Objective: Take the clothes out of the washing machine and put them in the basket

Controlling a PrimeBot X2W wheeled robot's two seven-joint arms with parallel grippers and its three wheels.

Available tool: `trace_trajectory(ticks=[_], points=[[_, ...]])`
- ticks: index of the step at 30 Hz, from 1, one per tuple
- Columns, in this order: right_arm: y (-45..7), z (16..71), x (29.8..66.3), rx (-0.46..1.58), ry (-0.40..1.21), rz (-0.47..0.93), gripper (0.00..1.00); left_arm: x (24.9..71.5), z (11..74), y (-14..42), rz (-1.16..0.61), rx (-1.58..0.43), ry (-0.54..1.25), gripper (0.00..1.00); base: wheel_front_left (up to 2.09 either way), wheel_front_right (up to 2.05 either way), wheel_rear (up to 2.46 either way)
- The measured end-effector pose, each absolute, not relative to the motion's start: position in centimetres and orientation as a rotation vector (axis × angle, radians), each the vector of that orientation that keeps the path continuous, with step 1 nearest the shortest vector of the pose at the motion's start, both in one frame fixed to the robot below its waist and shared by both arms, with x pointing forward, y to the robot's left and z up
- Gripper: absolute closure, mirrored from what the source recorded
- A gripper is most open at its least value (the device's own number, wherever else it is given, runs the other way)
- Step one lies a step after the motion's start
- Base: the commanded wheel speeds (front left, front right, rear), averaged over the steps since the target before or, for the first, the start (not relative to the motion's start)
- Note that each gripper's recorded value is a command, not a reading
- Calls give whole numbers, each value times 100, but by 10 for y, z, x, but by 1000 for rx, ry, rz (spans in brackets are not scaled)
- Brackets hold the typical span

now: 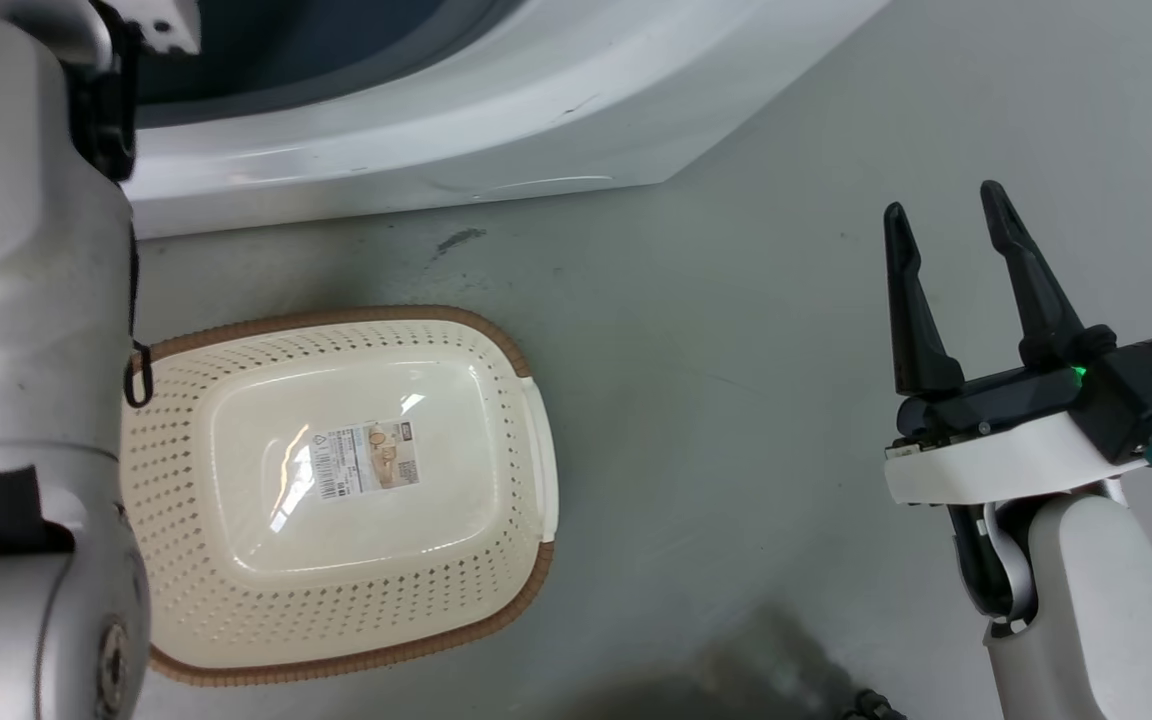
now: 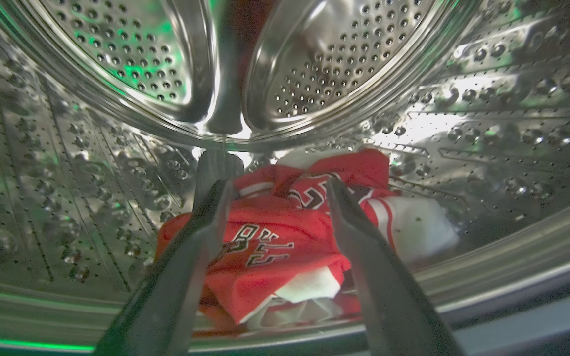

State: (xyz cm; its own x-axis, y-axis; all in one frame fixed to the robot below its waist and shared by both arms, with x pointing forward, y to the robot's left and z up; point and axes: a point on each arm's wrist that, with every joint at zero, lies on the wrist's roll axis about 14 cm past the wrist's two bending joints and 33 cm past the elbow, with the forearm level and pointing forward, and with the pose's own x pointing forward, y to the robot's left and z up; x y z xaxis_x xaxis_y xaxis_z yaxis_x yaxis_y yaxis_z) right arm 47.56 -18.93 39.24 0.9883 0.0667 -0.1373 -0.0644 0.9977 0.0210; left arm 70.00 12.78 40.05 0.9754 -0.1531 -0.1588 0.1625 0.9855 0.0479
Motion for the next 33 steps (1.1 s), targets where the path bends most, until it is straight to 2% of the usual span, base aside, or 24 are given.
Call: trace_trajectory(ticks=[9, 10, 14, 28, 31, 33], points=[[-192, 389, 469, 50, 162, 59, 0, 722, 363, 127, -189, 108, 397, 0, 0, 0, 0], [-192, 385, 465, 60, 177, 56, 0, 727, 352, 123, -205, 118, 483, 0, 0, 0, 0], [-195, 381, 462, 73, 194, 47, 0, 732, 336, 124, -212, 158, 601, 0, 0, 0, 0], [-201, 371, 454, 74, 235, 30, 0, 724, 296, 138, -152, 194, 955, 0, 0, 0, 0], [-201, 371, 454, 77, 234, 27, 0, 721, 295, 138, -140, 181, 997, 100, 0, 0, 0], [-201, 372, 454, 78, 233, 27, 0, 721, 295, 138, -139, 179, 1002, 100, 0, 0, 0]])
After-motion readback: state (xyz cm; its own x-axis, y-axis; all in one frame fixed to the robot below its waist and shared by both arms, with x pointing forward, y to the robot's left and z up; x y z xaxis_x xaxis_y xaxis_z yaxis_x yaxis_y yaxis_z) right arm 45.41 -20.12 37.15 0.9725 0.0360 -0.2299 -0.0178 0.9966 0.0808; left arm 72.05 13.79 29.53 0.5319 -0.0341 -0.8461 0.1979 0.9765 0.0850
